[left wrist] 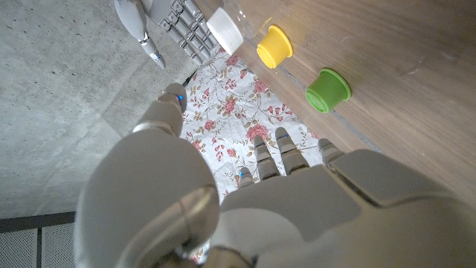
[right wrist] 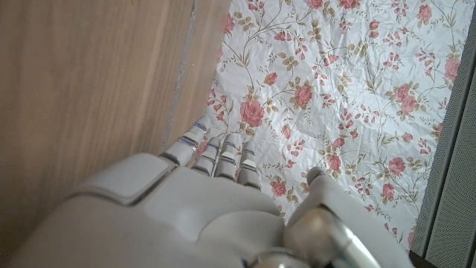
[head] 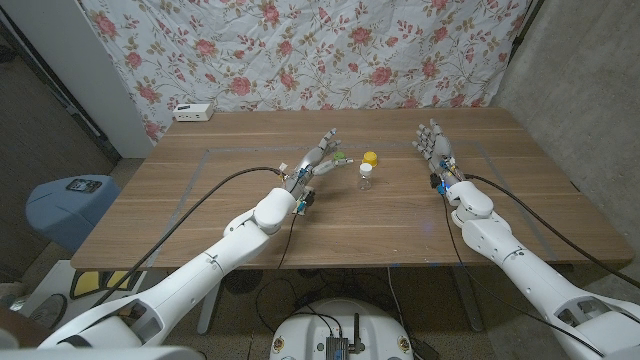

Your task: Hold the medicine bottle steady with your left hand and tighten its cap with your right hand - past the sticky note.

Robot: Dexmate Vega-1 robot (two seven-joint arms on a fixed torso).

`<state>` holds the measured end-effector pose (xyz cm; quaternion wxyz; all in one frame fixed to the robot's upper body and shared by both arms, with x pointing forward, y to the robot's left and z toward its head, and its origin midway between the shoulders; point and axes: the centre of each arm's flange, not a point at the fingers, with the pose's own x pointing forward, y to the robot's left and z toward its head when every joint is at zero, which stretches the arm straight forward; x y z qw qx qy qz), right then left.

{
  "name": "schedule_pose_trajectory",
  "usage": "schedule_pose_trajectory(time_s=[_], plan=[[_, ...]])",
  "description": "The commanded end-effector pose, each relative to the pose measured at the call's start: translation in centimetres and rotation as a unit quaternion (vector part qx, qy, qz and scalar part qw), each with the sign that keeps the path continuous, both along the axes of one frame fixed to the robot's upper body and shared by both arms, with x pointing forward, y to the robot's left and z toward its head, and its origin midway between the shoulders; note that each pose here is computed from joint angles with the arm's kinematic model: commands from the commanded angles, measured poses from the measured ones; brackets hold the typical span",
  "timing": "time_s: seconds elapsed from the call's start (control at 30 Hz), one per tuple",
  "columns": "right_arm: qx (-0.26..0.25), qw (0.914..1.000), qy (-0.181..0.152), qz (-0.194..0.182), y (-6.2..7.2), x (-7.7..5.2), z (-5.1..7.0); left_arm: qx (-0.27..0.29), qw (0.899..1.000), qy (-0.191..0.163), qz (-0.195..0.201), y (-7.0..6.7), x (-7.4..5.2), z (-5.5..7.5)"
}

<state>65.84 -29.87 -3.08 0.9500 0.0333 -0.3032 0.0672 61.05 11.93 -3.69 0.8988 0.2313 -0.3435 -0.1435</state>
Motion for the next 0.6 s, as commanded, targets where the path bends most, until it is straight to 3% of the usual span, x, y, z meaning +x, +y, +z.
schedule_pose_trajectory(time_s=[0.03, 0.6], plan=[[0.004, 1.0000, 0.004, -0.002, 0.22, 0.29, -0.30, 0.010, 1.000, -0.019, 0.020, -1.01, -0.29, -0.73], [0.007, 0.9999, 0.006, -0.009, 0.19, 0.48, -0.64, 0.027, 0.999, -0.020, 0.033, -1.47, 0.30, -1.53]])
